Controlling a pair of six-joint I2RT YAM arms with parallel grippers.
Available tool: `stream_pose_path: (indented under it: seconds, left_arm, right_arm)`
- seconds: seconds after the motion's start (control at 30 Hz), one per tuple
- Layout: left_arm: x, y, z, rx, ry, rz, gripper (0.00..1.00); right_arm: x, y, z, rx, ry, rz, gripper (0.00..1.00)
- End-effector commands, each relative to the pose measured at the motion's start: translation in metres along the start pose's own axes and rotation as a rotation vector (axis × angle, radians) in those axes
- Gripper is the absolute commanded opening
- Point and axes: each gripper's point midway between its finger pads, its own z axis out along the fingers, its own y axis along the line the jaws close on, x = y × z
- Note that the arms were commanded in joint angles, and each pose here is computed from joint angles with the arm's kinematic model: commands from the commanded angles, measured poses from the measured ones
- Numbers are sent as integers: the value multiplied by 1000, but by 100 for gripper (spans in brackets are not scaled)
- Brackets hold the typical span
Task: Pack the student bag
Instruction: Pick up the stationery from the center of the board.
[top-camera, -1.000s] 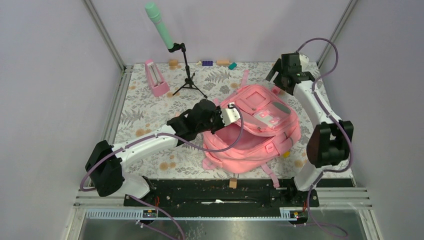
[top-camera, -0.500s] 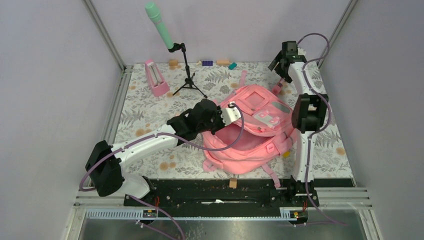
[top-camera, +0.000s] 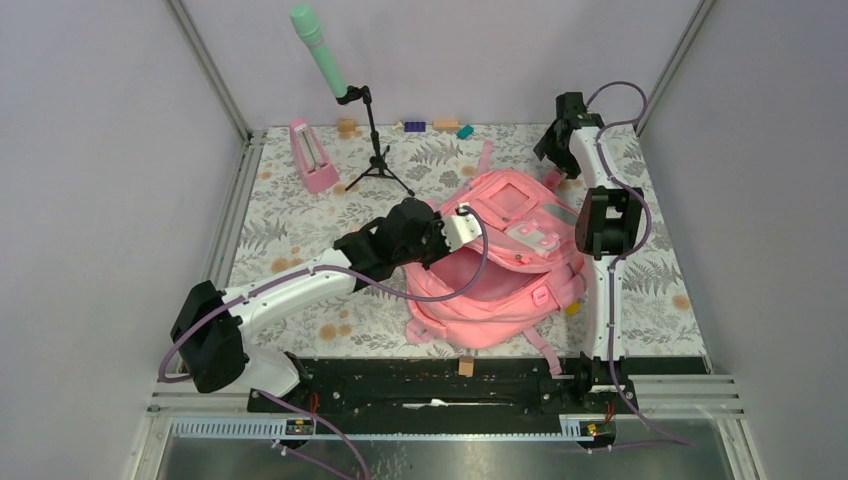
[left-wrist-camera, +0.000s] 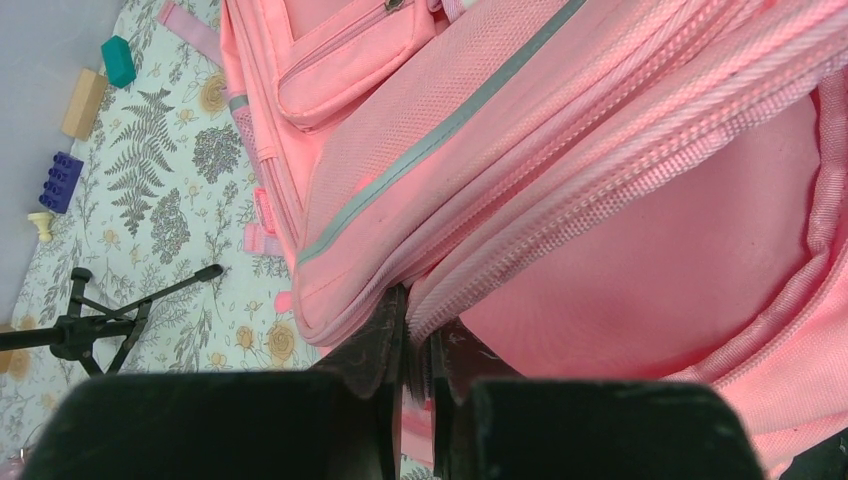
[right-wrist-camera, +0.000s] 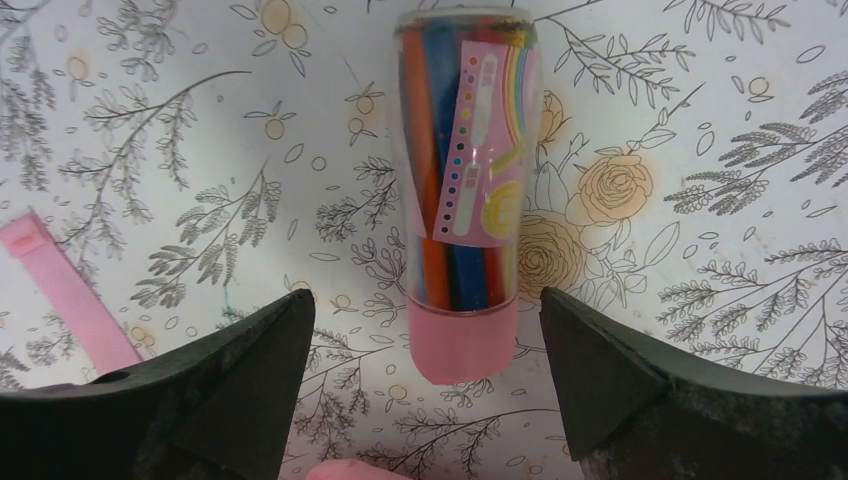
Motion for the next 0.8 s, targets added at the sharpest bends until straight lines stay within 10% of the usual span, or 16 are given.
stream_pose_path:
  seconds: [0.0,0.77]
  left_arm:
    - [-28,16,-20,-65,-65,-57,0]
    - [-31,24,-30,-110,-84,-46,0]
  right_arm:
    - [6,-3,8,23,26,24,88]
    - [7,-20,25,16,120,140,19]
